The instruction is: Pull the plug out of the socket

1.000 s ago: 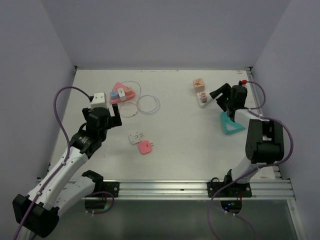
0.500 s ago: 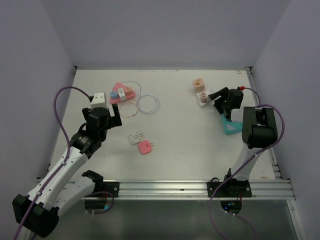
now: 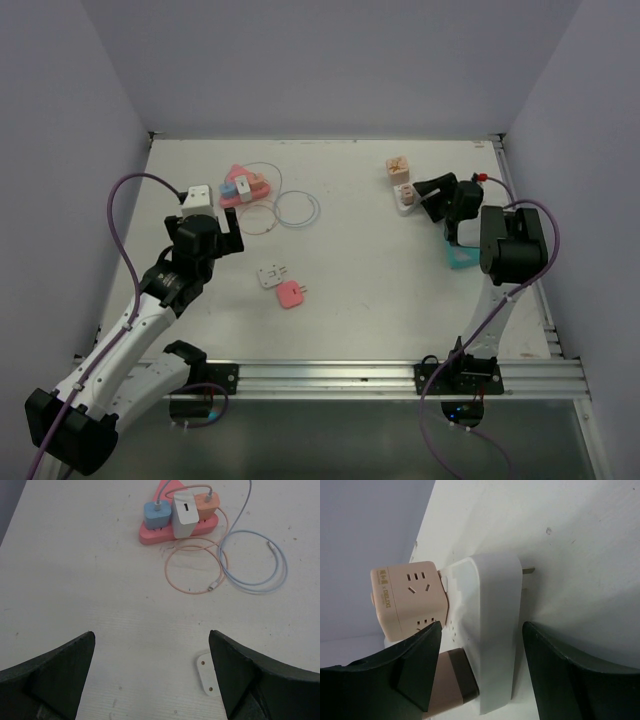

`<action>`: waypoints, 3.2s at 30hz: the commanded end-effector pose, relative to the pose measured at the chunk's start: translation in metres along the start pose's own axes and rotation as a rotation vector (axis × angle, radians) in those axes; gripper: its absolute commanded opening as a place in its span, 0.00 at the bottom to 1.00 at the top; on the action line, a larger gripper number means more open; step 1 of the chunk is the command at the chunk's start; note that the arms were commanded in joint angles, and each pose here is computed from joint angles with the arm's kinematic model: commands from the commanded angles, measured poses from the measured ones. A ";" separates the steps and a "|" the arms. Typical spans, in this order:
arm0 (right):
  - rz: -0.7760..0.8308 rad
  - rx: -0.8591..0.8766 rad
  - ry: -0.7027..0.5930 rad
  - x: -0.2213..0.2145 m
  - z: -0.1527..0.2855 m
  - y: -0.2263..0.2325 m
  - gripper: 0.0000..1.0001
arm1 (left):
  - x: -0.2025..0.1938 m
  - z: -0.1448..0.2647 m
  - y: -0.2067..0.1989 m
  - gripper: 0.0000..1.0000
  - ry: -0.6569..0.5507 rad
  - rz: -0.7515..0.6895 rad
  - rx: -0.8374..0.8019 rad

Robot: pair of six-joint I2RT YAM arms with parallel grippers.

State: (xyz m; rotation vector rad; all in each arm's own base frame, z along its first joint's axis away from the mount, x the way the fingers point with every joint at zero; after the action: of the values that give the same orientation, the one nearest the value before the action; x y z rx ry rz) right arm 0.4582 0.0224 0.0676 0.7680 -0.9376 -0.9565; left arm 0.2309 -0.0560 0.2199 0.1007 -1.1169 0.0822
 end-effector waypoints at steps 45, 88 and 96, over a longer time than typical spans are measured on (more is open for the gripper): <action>0.410 0.354 0.158 -0.055 0.110 0.086 0.00 | 0.013 0.006 -0.058 0.99 0.066 0.206 -0.388; 0.678 0.373 0.126 -0.178 0.228 0.116 0.00 | -0.044 0.016 -0.239 0.44 0.388 0.681 -0.777; 0.672 0.368 0.106 -0.178 0.228 0.111 0.00 | -0.047 0.021 -0.231 0.00 0.387 0.718 -0.778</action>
State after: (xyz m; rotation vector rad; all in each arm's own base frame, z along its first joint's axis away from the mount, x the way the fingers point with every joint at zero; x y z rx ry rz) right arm 0.2315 0.1955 0.1656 0.6415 -1.0443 -0.0989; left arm 0.2185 -0.2879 0.1598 -0.9108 -0.6383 0.2722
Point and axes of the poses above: each gripper's point midway between its finger pads, its own z axis back along the fingers, its own y axis along the line the jaws close on, x = y × z, the point moved 6 cm from there along z, back along the fingers, and after that the axes turned 6 degrees about -z, right-handed, at the moved point
